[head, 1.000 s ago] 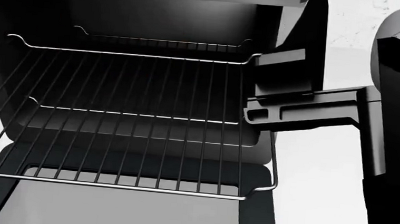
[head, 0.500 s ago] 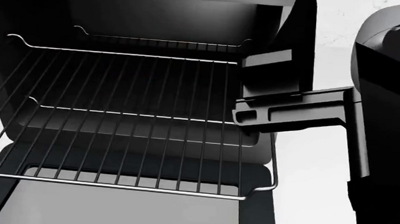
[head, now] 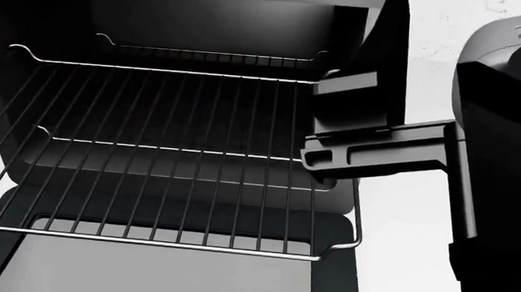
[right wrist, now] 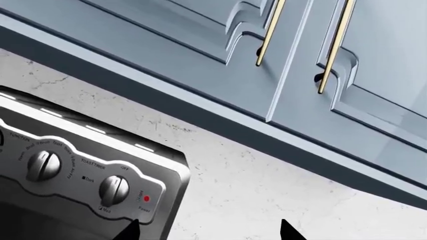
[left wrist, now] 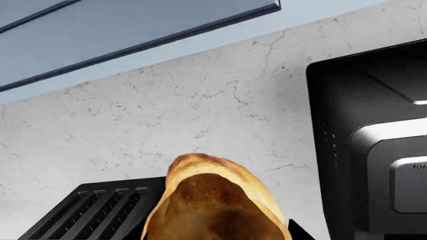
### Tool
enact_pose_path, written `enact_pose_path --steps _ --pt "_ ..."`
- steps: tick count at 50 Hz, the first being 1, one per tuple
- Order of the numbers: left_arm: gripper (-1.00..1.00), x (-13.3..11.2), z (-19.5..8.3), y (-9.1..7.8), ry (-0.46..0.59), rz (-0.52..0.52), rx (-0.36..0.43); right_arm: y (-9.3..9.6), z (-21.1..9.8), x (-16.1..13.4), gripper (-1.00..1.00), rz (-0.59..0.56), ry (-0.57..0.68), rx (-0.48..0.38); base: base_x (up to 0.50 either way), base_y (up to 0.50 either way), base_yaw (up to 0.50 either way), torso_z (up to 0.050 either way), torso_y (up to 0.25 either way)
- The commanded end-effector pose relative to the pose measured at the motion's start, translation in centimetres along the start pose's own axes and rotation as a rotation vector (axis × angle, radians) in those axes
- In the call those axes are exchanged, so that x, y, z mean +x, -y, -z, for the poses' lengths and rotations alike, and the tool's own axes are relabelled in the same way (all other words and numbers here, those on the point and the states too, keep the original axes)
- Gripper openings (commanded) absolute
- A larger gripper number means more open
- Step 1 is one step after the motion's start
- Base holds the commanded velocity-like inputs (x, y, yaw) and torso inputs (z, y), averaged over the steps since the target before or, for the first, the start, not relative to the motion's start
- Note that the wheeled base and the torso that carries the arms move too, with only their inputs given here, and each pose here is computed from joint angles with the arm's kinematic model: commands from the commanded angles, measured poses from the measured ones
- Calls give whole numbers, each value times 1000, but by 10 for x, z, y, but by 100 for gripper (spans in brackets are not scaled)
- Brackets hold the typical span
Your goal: Pick the bread from the top rack and place it on the plate on the counter.
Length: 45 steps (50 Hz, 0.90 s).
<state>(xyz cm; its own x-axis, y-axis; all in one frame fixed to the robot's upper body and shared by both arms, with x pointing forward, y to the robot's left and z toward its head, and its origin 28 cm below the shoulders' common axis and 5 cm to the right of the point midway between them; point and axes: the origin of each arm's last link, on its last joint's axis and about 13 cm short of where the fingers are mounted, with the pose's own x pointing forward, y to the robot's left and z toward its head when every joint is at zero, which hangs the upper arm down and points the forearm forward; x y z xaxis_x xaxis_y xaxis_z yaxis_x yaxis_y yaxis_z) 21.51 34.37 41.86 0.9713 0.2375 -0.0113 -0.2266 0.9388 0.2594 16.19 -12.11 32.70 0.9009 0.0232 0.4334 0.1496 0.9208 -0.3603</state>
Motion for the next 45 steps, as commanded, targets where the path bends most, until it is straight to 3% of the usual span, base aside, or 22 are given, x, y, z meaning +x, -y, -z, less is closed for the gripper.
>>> enact_pose_path --steps 1,7,14,18,26,41,45 --pt "-100 16 -16 5 11 7 -31 -2 -1 -5 100 -42 38 16 0 0 0 0 0" --pt "-100 20 -10 5 -27 -35 -65 -2 0 -6 100 -43 35 15 0 0 0 0 0" --pt "-100 27 -6 9 -37 -16 -67 -2 0 -6 100 -42 31 14 0 0 0 0 0" --pt "-100 39 1 15 -112 -19 -71 -3 0 -6 100 -46 32 14 0 0 0 0 0" --pt "-100 64 4 18 -126 -15 -87 -4 1 -5 100 -52 26 10 0 0 0 0 1" --pt "-100 45 9 -10 -111 -77 -165 -2 0 -8 100 -47 31 9 0 0 0 12 -125" --pt "-100 41 11 -7 -117 -90 -167 -2 -1 -8 100 -48 34 8 0 0 0 19 -205"
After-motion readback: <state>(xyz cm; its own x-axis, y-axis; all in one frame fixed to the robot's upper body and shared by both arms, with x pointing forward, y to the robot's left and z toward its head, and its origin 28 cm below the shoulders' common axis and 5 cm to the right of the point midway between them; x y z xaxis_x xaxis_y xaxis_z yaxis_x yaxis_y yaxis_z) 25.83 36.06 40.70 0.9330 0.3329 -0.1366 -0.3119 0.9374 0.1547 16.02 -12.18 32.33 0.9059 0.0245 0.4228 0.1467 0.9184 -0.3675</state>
